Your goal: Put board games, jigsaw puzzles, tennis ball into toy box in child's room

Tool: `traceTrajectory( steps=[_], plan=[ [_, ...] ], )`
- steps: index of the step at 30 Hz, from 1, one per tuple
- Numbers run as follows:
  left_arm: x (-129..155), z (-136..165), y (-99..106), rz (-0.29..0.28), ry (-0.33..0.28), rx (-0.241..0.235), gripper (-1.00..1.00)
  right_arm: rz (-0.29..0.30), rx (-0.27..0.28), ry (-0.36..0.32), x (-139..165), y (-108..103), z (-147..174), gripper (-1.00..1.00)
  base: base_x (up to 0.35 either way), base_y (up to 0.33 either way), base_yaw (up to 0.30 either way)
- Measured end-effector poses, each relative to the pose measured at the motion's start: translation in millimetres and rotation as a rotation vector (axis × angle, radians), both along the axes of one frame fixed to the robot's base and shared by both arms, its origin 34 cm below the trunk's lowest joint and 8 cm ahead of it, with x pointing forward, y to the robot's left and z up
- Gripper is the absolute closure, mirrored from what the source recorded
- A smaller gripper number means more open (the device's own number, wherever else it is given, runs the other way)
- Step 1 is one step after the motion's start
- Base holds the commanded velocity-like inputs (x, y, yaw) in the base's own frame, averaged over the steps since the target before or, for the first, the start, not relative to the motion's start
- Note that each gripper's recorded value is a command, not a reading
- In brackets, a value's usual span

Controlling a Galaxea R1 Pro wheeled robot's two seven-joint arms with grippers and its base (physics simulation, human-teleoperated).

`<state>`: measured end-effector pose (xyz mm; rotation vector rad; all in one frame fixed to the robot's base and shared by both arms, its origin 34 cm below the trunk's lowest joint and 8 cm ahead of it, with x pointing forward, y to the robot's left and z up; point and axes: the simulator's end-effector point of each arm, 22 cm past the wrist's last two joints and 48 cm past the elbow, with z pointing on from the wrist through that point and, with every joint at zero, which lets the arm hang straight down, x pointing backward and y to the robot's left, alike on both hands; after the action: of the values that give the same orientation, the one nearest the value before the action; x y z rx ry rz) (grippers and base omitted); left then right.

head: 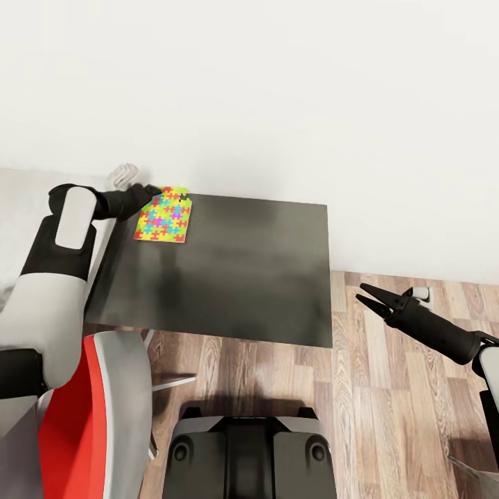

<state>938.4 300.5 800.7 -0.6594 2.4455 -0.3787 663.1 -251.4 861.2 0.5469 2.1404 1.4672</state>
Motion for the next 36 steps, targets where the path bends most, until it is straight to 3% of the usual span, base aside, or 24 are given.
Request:
traceTrajectory(
  steps=[11, 36],
  plan=[
    [-1.5, -3.4, 3.0, -0.003, 0.006, 0.041, -1.0, 0.0, 0.0, 0.0, 0.0, -0.3, 0.0, -1.0, 0.0, 0.0, 0.0],
    [-8.0, -12.5, 2.0, -0.004, 0.022, 0.048, -1.0, -0.001, -0.001, 0.0, 0.1, -0.6, 0.1, -1.0, 0.0, 0.0, 0.0]
  ],
)
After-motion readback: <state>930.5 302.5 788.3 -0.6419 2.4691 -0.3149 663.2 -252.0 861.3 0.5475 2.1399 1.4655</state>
